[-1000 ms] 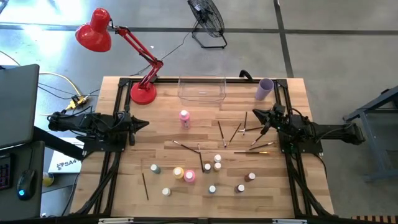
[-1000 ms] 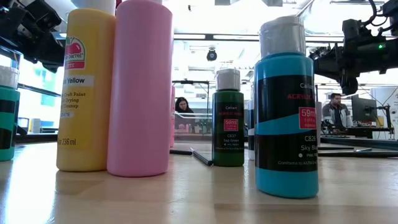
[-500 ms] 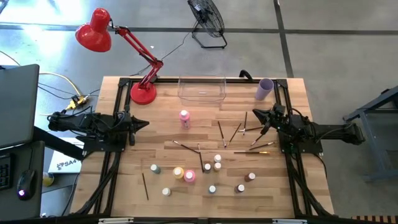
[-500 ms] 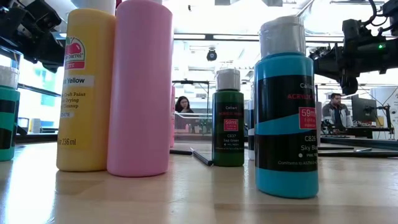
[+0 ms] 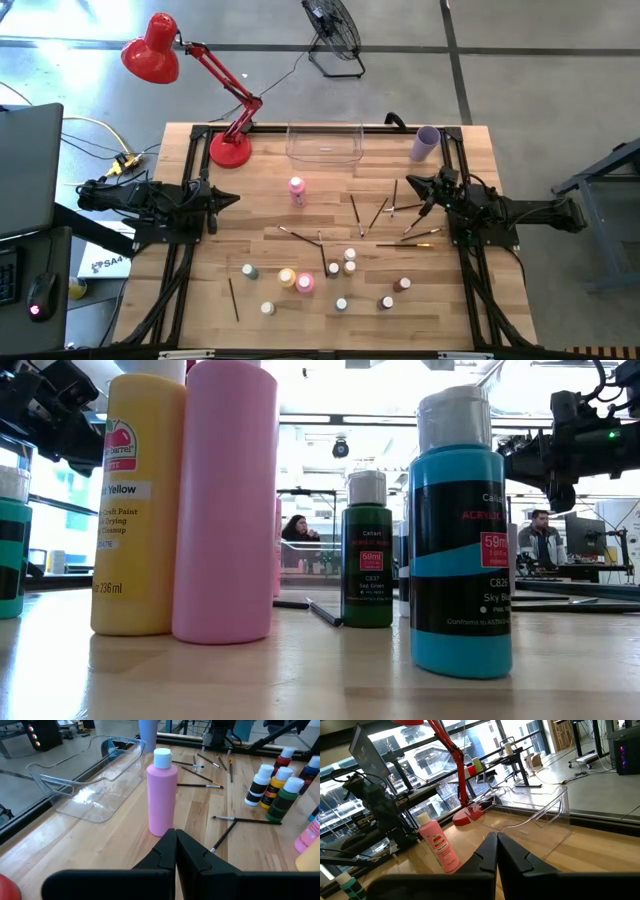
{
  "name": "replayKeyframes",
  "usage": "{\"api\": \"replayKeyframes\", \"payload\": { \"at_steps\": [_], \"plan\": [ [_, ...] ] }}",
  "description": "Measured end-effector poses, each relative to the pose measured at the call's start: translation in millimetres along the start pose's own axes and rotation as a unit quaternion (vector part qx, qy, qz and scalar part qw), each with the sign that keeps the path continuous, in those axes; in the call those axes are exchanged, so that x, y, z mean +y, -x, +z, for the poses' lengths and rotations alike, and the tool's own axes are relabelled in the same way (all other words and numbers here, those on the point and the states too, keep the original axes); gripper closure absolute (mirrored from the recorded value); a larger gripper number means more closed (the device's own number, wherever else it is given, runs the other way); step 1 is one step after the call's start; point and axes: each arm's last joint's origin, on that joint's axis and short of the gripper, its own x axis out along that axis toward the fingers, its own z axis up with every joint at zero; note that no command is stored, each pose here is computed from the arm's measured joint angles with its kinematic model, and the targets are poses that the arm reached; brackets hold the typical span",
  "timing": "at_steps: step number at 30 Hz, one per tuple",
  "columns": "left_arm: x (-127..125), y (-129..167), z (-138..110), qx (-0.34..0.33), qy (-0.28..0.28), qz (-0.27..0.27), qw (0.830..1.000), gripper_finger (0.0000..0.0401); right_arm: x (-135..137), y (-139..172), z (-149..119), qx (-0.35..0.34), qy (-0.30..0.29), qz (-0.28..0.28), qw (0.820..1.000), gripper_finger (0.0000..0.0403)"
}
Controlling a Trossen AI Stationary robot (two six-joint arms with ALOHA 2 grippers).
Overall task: Pick & Place Paint Supplies
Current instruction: Put the large pink paint bottle into the transparent bin
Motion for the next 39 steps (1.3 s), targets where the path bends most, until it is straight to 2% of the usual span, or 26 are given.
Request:
{"api": "replayKeyframes", "payload": {
  "at_steps": [4,6,39],
  "plan": [
    [0.2,0.0,0.0,0.0,-0.074,0.003,0.997,0.0401,0.1,0.0,0.1,0.0,0.0,0.0,1.0,0.0401],
    [0.2,0.1,0.0,0.0,-0.086,0.003,0.996,0.0401,0.0,0.0,0.0,0.0,0.0,0.0,1.0,0.0401],
    [0.1,0.3,0.3,-0.001,-0.085,0.001,0.996,0.0401,0.0,0.0,0.1,-0.001,0.0,-0.001,1.0,0.0401]
  ]
}}
